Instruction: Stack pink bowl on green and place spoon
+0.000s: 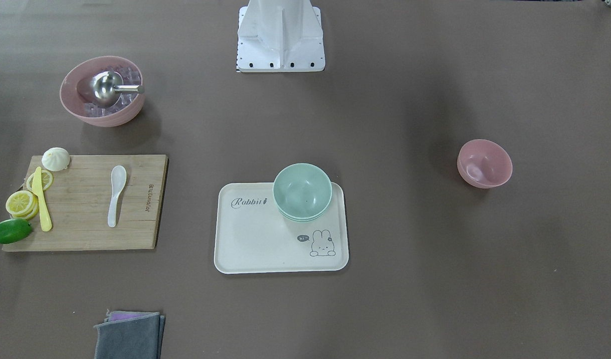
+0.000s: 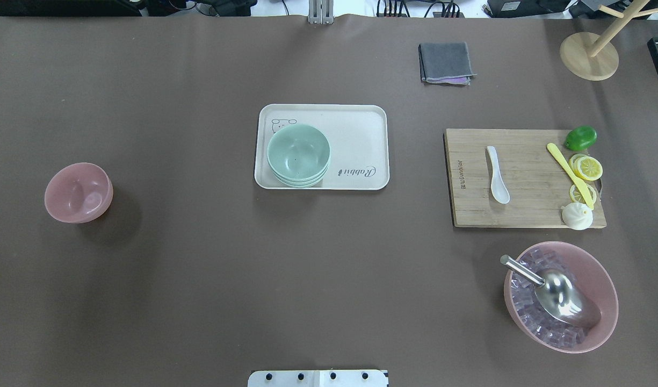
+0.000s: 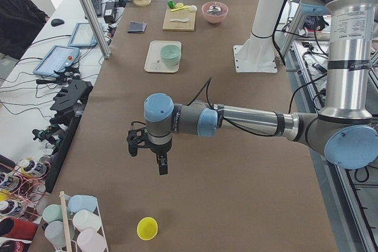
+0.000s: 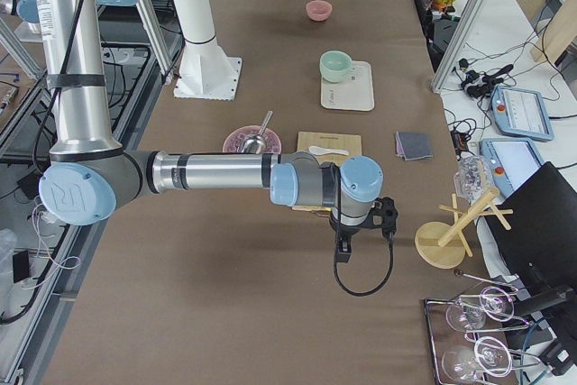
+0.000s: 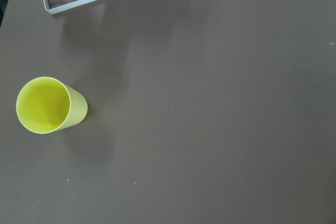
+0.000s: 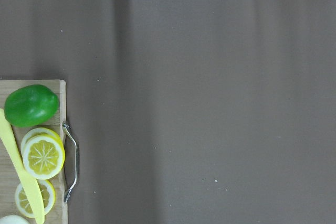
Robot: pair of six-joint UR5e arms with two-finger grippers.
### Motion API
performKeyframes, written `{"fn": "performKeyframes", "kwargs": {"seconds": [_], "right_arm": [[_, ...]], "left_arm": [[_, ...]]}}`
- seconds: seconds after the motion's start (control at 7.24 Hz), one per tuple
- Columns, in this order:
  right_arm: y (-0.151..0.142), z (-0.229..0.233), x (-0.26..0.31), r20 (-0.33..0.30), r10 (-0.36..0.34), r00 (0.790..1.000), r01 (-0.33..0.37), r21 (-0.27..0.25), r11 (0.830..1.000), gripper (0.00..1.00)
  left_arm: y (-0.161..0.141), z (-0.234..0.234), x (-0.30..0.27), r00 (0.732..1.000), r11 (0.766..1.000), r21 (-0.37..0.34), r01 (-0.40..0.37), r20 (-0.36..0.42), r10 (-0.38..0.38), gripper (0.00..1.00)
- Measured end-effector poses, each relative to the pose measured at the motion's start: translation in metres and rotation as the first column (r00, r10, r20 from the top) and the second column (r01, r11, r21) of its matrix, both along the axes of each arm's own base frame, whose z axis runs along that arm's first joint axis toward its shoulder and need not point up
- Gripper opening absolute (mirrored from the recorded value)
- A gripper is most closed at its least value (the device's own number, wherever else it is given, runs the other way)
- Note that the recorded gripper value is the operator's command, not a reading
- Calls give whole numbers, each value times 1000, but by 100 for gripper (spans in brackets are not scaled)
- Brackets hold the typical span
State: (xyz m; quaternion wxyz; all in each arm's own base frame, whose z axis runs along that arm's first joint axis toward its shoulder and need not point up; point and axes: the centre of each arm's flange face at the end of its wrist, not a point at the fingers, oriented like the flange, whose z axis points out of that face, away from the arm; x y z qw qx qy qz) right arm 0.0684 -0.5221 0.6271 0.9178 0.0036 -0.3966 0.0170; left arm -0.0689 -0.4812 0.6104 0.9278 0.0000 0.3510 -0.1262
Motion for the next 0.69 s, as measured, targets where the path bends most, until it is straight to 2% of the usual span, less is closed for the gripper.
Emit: {"fn": "performKeyframes", "kwargs": {"seconds": [0.69], "right_arm": [[0,-5,-1,5,1,1000,-2,7,1000,100]], "left_arm": [[1,0,0,1000,1000,-3,-1,-2,1,99]]}}
